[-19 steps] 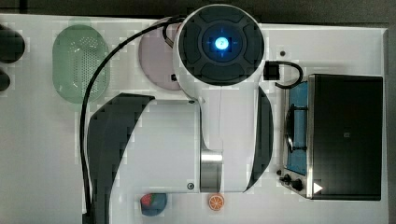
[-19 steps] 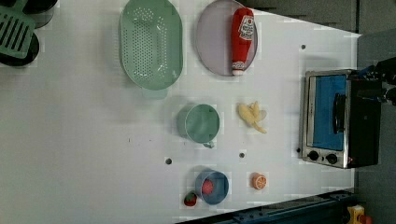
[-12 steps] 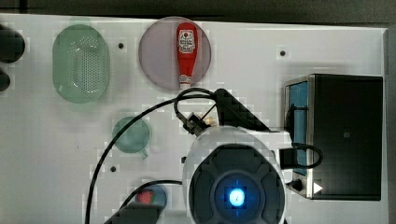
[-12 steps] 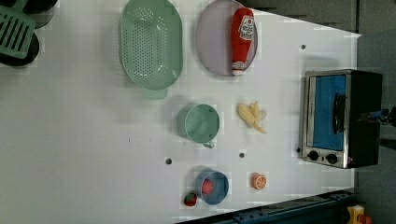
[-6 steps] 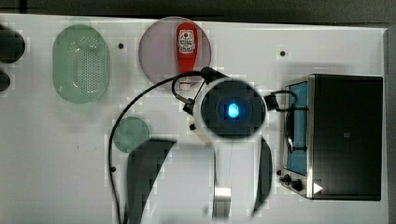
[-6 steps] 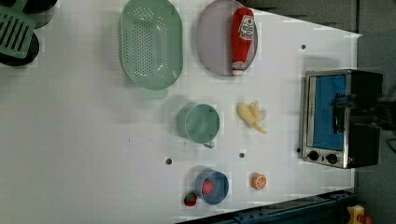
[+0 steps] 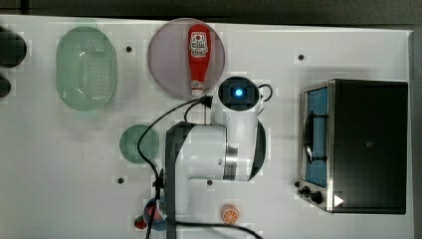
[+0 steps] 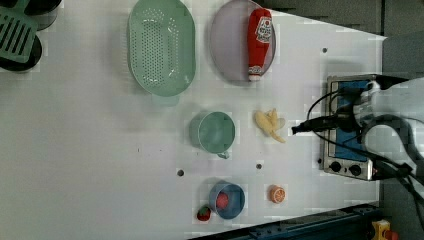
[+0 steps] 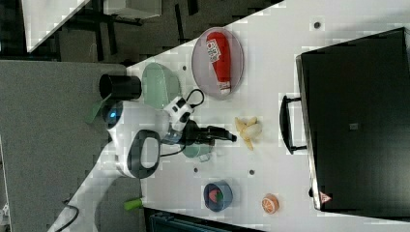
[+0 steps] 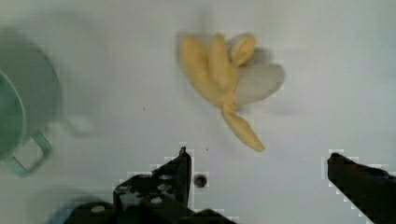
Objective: Pick Banana and place it in mug.
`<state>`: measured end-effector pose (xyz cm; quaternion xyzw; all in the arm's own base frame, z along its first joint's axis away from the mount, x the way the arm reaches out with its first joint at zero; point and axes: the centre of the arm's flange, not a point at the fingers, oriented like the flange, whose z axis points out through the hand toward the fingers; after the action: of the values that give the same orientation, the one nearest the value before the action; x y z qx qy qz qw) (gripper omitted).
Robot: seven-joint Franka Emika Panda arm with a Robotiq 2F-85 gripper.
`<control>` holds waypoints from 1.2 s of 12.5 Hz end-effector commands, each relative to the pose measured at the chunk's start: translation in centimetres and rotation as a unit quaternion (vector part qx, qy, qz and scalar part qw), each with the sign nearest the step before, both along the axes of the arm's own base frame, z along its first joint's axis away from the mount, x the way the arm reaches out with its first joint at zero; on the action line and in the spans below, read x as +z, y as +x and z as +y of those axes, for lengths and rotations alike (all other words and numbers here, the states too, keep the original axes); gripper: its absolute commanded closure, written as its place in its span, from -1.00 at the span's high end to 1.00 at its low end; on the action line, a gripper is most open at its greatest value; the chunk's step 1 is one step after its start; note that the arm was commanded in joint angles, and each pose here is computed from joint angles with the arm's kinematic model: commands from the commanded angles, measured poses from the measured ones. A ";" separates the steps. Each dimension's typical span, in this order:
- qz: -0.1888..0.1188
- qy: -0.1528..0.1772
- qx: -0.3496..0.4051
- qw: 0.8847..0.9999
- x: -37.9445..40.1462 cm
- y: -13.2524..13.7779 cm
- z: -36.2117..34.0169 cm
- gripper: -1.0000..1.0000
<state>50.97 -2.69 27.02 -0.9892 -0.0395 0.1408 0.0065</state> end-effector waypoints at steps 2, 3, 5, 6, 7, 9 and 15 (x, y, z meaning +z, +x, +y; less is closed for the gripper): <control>-0.074 0.015 0.117 0.990 -2.5 1.6 1.0 1.00; -0.074 0.016 0.118 0.990 -4.3 1.1 1.2 1.00; -0.072 0.020 0.133 0.988 -6.9 0.3 1.4 1.00; -0.068 0.023 0.147 0.986 -7.9 0.0 1.4 1.00; -0.068 0.024 0.151 0.986 -8.8 -0.3 1.2 1.00; -0.077 0.022 0.150 0.985 -9.9 -0.5 1.0 1.00; -0.071 0.023 0.147 0.986 -11.7 -2.3 0.8 -0.25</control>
<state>47.40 -2.07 13.82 -0.9811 -0.1674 0.0961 0.0099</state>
